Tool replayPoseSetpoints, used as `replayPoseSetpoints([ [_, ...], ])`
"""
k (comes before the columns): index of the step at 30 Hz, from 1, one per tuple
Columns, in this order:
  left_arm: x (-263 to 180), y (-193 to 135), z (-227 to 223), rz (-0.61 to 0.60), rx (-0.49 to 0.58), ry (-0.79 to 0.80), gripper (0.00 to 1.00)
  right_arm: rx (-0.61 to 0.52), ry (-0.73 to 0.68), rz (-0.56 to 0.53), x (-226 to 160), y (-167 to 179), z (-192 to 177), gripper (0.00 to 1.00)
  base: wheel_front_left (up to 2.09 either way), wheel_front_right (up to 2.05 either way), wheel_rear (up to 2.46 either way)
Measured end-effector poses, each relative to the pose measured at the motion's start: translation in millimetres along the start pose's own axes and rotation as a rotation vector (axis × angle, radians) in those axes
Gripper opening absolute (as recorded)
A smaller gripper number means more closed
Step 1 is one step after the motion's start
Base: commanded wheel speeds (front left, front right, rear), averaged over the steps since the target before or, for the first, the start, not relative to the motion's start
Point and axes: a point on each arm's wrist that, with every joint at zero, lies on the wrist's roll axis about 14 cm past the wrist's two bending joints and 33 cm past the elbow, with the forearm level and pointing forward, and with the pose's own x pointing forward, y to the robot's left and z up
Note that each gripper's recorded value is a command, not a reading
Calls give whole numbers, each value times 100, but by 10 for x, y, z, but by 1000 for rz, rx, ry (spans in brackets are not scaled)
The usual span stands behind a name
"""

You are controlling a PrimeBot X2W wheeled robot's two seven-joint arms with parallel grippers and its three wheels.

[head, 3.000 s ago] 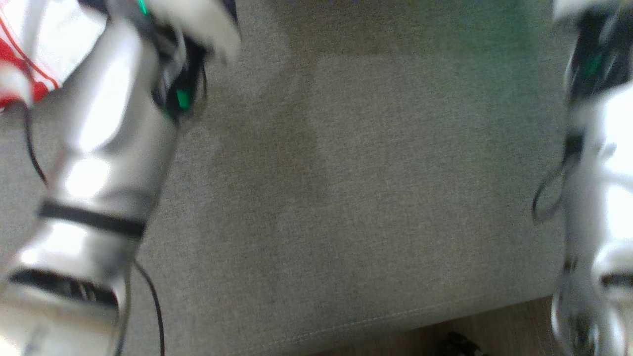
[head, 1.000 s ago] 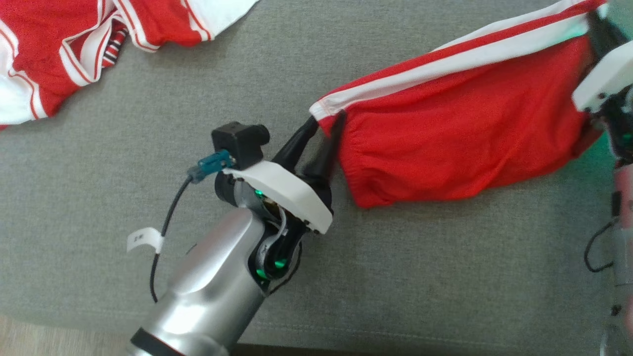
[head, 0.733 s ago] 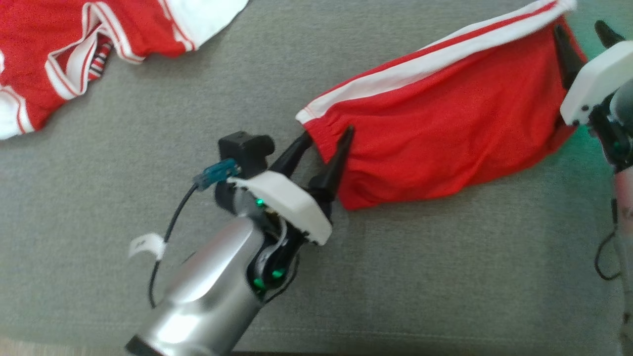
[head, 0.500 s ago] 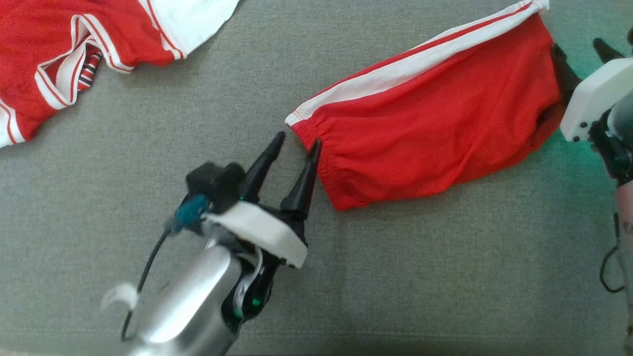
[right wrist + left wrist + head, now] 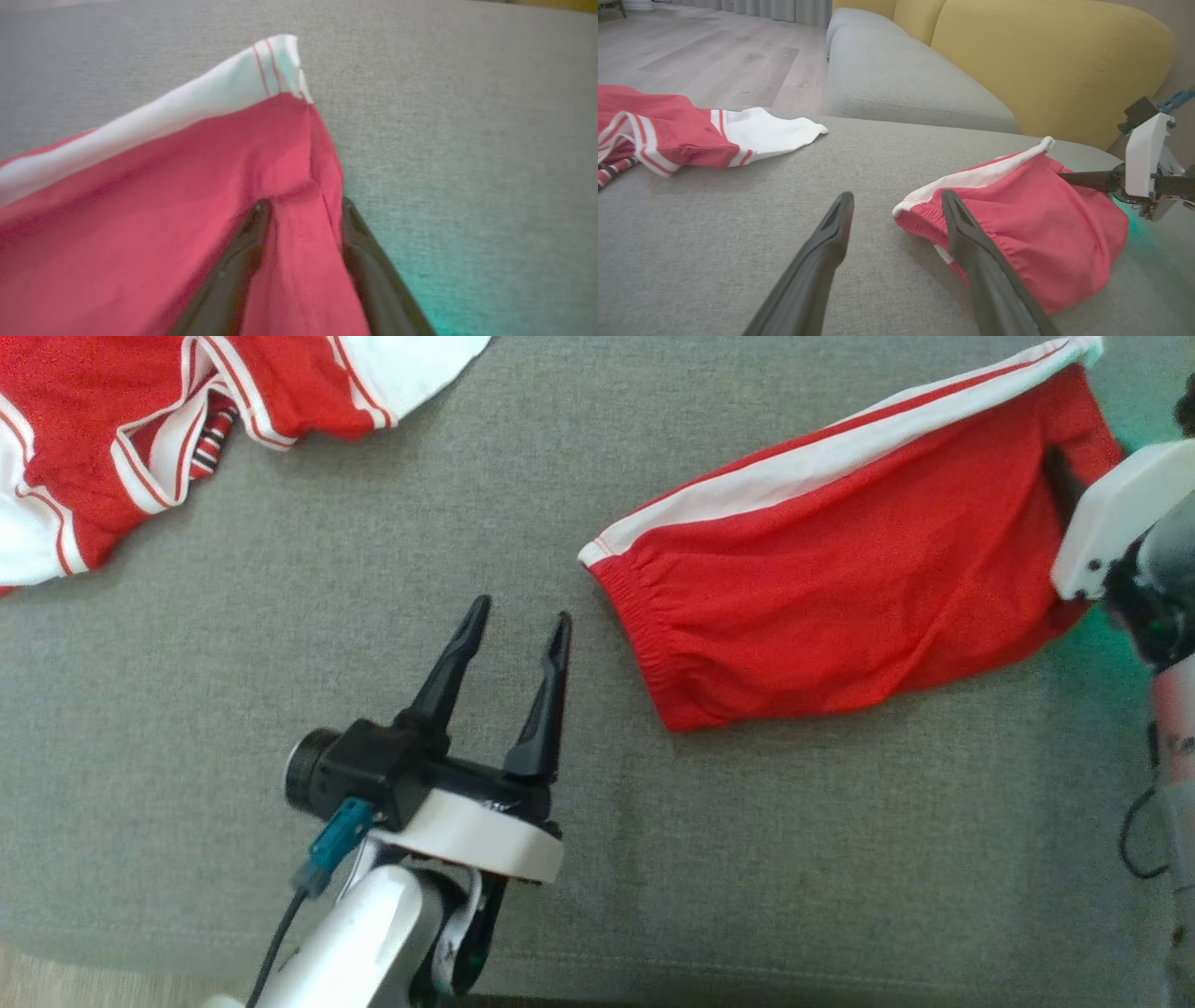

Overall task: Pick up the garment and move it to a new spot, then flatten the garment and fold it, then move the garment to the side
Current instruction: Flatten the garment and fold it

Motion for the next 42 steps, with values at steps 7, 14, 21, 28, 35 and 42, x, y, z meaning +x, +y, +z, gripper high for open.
replayPoseSetpoints([
  [7,-60,89,25,25,4,-17,100,170,-47,54,-205,45,-84,0,0,0,0],
  [14,-255,18,-116,-12,-2,26,100,289,-130,-145,-731,-823,-332,0,0,0,0],
  [21,-290,-34,-53,-22,-31,3,100,262,-241,-259,-1037,-1258,-172,0,0,0,0],
  [28,-447,35,-124,16,-50,26,100,52,-353,-78,-1069,-501,324,0,0,0,0],
  [35,-529,160,-128,55,-49,30,100,-70,-261,254,-936,913,159,0,0,0,0],
  [42,-622,235,-94,107,-76,21,100,-113,-200,339,-840,1379,6,0,0,0,0],
])
